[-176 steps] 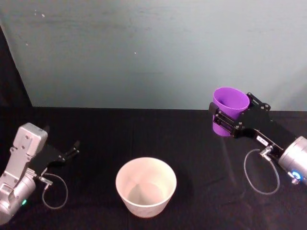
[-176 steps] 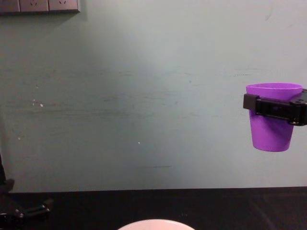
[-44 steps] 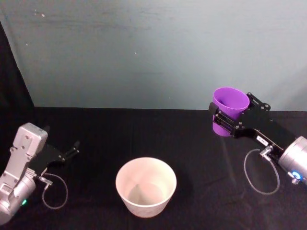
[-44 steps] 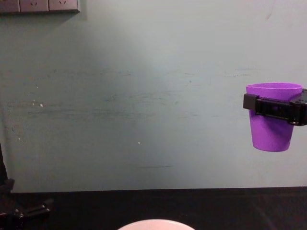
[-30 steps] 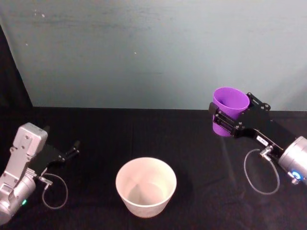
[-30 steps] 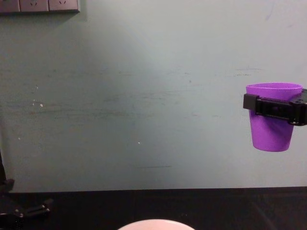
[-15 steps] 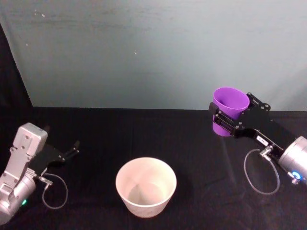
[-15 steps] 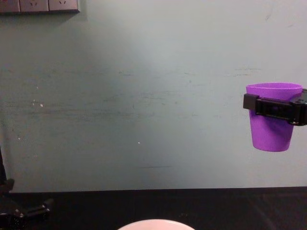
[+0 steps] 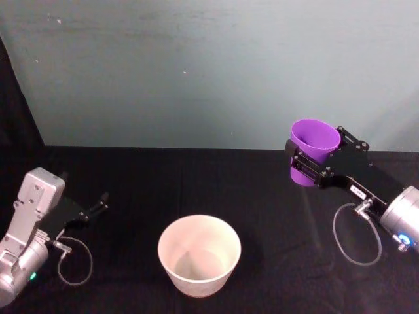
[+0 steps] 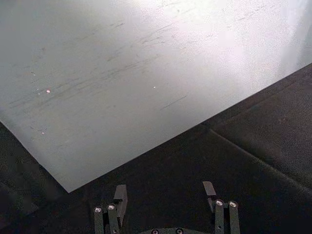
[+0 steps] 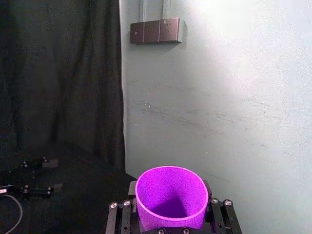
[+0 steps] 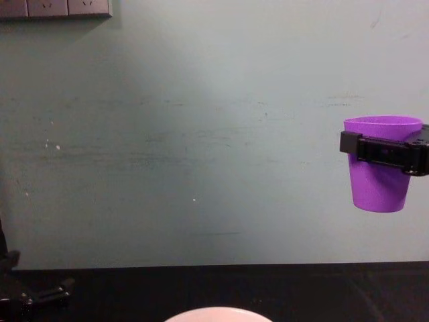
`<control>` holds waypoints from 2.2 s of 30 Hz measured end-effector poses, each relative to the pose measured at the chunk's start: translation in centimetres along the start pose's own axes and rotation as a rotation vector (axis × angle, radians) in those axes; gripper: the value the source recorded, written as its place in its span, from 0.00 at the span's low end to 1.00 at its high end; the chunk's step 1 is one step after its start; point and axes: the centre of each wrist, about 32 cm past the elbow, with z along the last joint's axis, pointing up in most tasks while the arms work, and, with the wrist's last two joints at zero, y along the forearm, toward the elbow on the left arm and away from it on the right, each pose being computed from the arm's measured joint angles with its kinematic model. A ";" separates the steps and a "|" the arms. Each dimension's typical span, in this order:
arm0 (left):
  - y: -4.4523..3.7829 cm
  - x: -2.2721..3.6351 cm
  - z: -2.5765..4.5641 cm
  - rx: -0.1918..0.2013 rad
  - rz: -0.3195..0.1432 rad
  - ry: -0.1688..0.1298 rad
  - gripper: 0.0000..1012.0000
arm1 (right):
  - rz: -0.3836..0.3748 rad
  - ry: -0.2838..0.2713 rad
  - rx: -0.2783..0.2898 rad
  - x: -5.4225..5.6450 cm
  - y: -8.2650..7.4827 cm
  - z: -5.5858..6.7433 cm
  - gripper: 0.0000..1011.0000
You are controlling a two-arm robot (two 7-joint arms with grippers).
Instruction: Pick up the cup and pour the mung beans from the cup into the bowl.
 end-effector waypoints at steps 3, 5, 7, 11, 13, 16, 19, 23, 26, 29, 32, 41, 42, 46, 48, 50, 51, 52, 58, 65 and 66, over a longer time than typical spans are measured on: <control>0.00 0.00 0.00 0.000 0.000 0.000 0.99 | 0.000 0.000 0.000 0.0 0.0 0.0 0.73; 0.00 0.00 0.00 0.000 0.000 0.000 0.99 | 0.000 0.000 0.000 0.0 0.0 0.0 0.73; 0.00 0.00 0.00 0.000 0.000 0.000 0.99 | 0.000 0.000 0.000 0.0 0.0 0.0 0.73; 0.00 0.00 0.00 0.000 0.000 0.000 0.99 | 0.000 0.000 0.000 0.0 0.0 0.0 0.73; 0.00 0.00 0.00 0.000 0.000 0.000 0.99 | 0.000 0.000 0.000 0.0 0.0 0.0 0.73; 0.00 0.00 0.00 0.000 0.000 0.000 0.99 | 0.000 0.000 0.000 0.0 0.0 0.0 0.73; 0.00 0.00 0.00 0.000 0.000 0.000 0.99 | 0.001 -0.001 0.000 0.0 0.0 0.0 0.73; 0.00 0.00 0.00 0.000 0.000 0.000 0.99 | 0.023 -0.023 -0.007 0.3 0.3 0.5 0.73; 0.00 0.00 0.00 0.000 0.000 0.000 0.99 | 0.031 -0.042 -0.023 0.3 0.6 0.4 0.73; 0.00 0.00 0.00 0.000 0.000 0.000 0.99 | 0.036 -0.073 -0.048 0.4 0.9 0.1 0.73; 0.00 0.00 0.00 0.000 0.000 0.000 0.99 | 0.041 -0.133 -0.082 0.2 1.4 -0.2 0.73; 0.00 0.00 0.00 0.000 0.000 0.000 0.99 | 0.087 -0.383 -0.201 -1.0 3.2 -0.3 0.73; 0.00 0.00 0.00 0.000 0.000 0.000 0.99 | 0.098 -0.433 -0.221 -1.3 3.5 -0.3 0.73; 0.00 0.00 0.00 0.000 0.000 0.000 0.99 | 0.134 -0.564 -0.263 -2.3 4.3 0.1 0.73; 0.00 0.00 0.00 0.000 0.000 0.000 0.99 | 0.153 -0.635 -0.284 -2.8 4.6 0.3 0.73; 0.00 0.00 0.00 0.000 0.000 0.000 0.99 | 0.167 -0.692 -0.299 -3.2 4.9 0.5 0.73; 0.00 0.00 0.00 0.000 0.000 0.000 0.99 | 0.175 -0.720 -0.306 -3.4 5.0 0.6 0.73; 0.00 0.00 0.00 0.000 0.000 0.000 0.99 | 0.192 -0.765 -0.318 -3.7 5.3 0.7 0.73; 0.00 0.00 0.00 0.000 0.000 0.000 0.99 | 0.231 -0.848 -0.339 -4.4 5.9 1.1 0.73; 0.00 0.00 0.00 0.000 0.000 0.000 0.99 | 0.297 -0.967 -0.364 -5.5 6.6 1.2 0.73; 0.00 0.00 0.00 0.000 0.000 0.000 0.99 | 0.305 -0.979 -0.367 -5.6 6.7 1.3 0.73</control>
